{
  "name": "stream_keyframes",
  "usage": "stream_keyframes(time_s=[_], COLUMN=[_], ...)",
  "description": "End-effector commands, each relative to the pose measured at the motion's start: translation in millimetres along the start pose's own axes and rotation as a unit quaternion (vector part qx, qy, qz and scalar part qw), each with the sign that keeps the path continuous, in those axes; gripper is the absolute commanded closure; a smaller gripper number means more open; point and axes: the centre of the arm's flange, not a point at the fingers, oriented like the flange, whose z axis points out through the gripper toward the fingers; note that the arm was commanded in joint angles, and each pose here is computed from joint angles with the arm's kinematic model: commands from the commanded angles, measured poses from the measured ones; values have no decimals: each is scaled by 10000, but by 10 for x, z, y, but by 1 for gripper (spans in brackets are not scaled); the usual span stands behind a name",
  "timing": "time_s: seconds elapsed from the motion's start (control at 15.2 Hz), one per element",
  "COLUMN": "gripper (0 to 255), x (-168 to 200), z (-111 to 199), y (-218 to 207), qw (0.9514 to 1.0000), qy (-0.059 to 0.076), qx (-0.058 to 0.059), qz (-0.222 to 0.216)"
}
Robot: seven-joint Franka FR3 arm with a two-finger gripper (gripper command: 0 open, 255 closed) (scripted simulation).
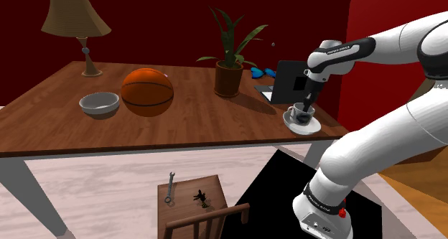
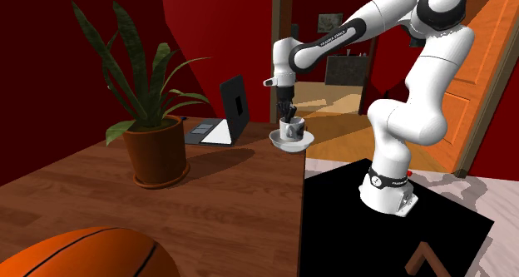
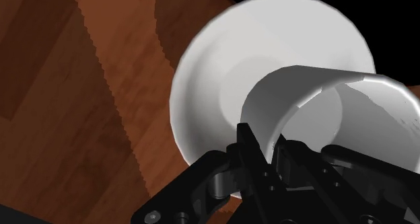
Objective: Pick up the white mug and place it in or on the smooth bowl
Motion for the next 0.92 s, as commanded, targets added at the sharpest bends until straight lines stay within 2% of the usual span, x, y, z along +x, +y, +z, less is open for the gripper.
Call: stream_keyframes(time_s=[0.0, 0.33, 0.59, 0.86], gripper=[0, 0, 0, 0], x=[0, 0, 0, 0], z=[0, 0, -500, -500], y=[0, 0, 0, 0], qw=[10000, 10000, 10000, 10000], qy=[1, 1, 1, 1], qx=[0, 0, -1, 0], qz=[0, 0, 0, 0])
